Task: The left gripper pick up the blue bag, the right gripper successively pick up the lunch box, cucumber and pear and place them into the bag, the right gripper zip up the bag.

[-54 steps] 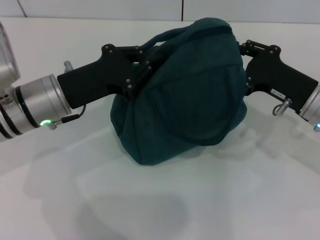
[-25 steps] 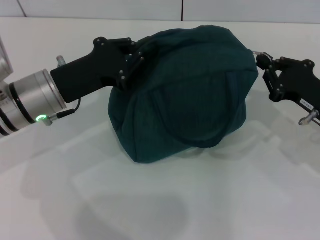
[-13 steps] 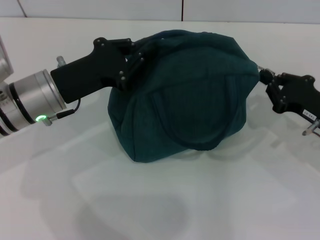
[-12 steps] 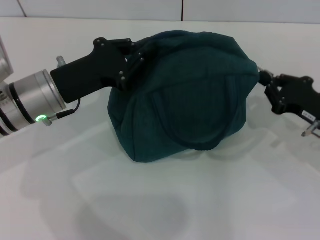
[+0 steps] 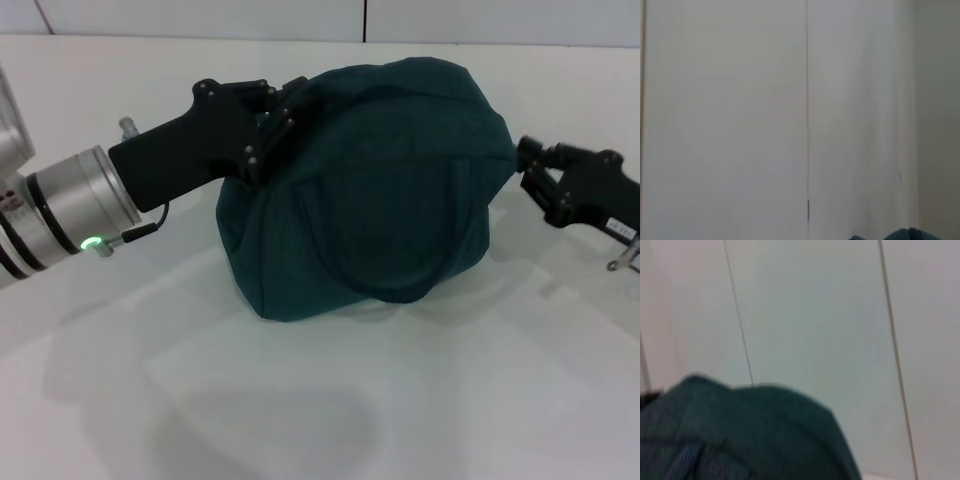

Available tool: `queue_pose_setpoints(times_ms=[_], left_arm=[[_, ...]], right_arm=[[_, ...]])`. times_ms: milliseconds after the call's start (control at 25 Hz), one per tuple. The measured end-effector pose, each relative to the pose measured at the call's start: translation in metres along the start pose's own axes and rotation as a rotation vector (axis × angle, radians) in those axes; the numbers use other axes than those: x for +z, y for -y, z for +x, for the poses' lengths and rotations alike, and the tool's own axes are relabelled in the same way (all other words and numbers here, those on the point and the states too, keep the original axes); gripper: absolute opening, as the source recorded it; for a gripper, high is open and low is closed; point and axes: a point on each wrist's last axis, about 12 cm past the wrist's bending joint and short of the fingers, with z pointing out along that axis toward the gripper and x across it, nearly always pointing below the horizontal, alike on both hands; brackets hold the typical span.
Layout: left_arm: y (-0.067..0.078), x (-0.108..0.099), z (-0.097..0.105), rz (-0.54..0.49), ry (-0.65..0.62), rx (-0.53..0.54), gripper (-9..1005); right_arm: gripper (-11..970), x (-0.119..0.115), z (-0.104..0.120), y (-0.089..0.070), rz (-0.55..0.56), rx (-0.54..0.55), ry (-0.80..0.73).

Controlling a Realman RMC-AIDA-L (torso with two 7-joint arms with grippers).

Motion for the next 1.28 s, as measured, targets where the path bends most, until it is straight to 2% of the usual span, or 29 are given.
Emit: queue_pose_setpoints(times_ms=[200, 400, 520, 600, 640, 840, 1080, 1280], left_arm=[[0.005, -0.01, 0.007, -0.041, 0.035, 0.005, 165], [0.009, -0.028, 0.008, -0.157, 0.173, -0.008, 265], [0.017, -0.036, 0.006, -0.159, 0.253, 0.014, 326], [0.026, -0.039, 0.004, -0.12, 0.292, 0.036, 366], [0.029, -0.039, 0.004, -0.098, 0.299, 0.047, 386], [0.04, -0.04, 0.01, -0.06, 0.288, 0.059, 622], [0.047, -0.041, 0.018, -0.066, 0.268, 0.07, 814], [0.049, -0.041, 0.019, -0.068, 0.268, 0.071, 894]], right_arm=[[127, -0.015, -0.006, 0.007, 0.052, 0.022, 0.085], [212, -0.028, -0.016, 0.01, 0.058, 0.027, 0.173], [360, -0.032, -0.029, 0.003, -0.032, 0.011, 0.263], [458, -0.033, -0.037, -0.003, -0.116, -0.01, 0.301], [461, -0.032, -0.042, -0.007, -0.173, -0.023, 0.315], [481, -0.024, -0.053, -0.022, -0.382, -0.064, 0.294], [510, -0.009, -0.053, -0.03, -0.452, -0.105, 0.258], [580, -0.004, -0.05, -0.033, -0.444, -0.128, 0.258]])
